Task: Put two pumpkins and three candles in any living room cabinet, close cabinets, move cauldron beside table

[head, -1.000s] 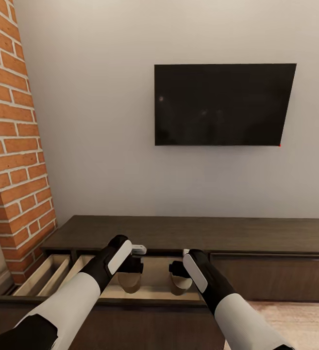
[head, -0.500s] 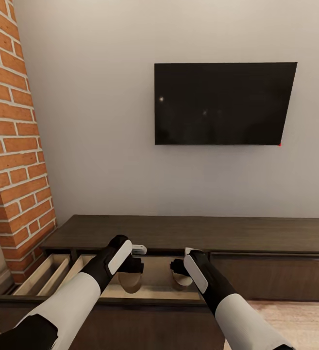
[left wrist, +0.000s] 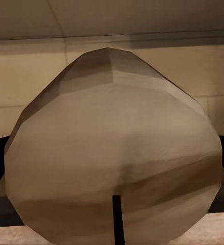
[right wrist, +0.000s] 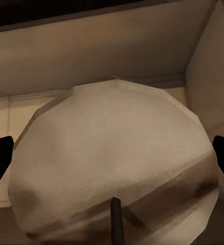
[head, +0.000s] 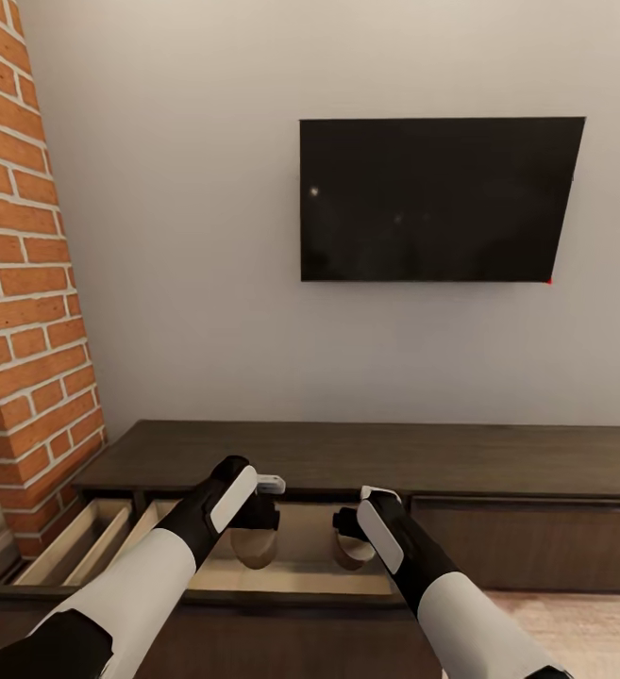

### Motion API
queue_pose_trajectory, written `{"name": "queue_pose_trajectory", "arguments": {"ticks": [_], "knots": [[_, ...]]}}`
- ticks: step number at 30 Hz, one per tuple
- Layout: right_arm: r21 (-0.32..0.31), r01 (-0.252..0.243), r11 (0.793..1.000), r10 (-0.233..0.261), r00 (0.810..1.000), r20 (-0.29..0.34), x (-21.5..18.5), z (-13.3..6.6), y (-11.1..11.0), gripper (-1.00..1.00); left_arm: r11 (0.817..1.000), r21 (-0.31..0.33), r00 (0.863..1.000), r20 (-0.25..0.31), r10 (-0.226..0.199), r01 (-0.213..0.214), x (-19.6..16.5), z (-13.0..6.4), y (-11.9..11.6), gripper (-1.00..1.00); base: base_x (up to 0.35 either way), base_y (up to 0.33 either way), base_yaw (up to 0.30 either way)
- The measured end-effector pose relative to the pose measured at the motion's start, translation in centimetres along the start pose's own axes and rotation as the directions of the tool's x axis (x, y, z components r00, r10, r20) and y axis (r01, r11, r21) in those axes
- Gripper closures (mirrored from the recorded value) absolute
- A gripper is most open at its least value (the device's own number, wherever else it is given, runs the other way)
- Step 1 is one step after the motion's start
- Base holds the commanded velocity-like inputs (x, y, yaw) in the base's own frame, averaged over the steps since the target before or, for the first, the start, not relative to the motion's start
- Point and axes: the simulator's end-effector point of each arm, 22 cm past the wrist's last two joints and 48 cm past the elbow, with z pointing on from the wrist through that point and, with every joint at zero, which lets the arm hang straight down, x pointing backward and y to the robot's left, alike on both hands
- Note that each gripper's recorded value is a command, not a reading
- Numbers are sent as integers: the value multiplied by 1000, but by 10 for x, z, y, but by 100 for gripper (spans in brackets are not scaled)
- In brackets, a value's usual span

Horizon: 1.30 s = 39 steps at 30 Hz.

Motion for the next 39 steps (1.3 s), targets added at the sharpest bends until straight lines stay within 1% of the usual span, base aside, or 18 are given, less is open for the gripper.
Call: {"name": "queue_pose_trajectory", "arguments": {"ticks": [12, 22, 27, 39], "knots": [[-1, 0, 1000, 0, 1000, -2, 1, 0, 0, 100, 1000, -3, 1000, 0, 1, -1, 0, 0, 1, 100, 150, 0, 0], [-1, -1, 1000, 1, 1000, -2, 1, 0, 0, 100, 1000, -7, 1000, 10, 6, -6, -3, -2, 0, 100, 22, 0, 0], [3, -2, 1000, 2, 1000, -24, 9, 10, -2, 100, 1000, -14, 1000, -8, 25, -25, 2, 9, -1, 100, 1, 0, 0], [9, -6, 1000, 6, 997, -72, 28, 31, -6, 100, 1000, -8, 998, -55, 28, -29, 15, 34, -3, 100, 0, 0, 0]]}}
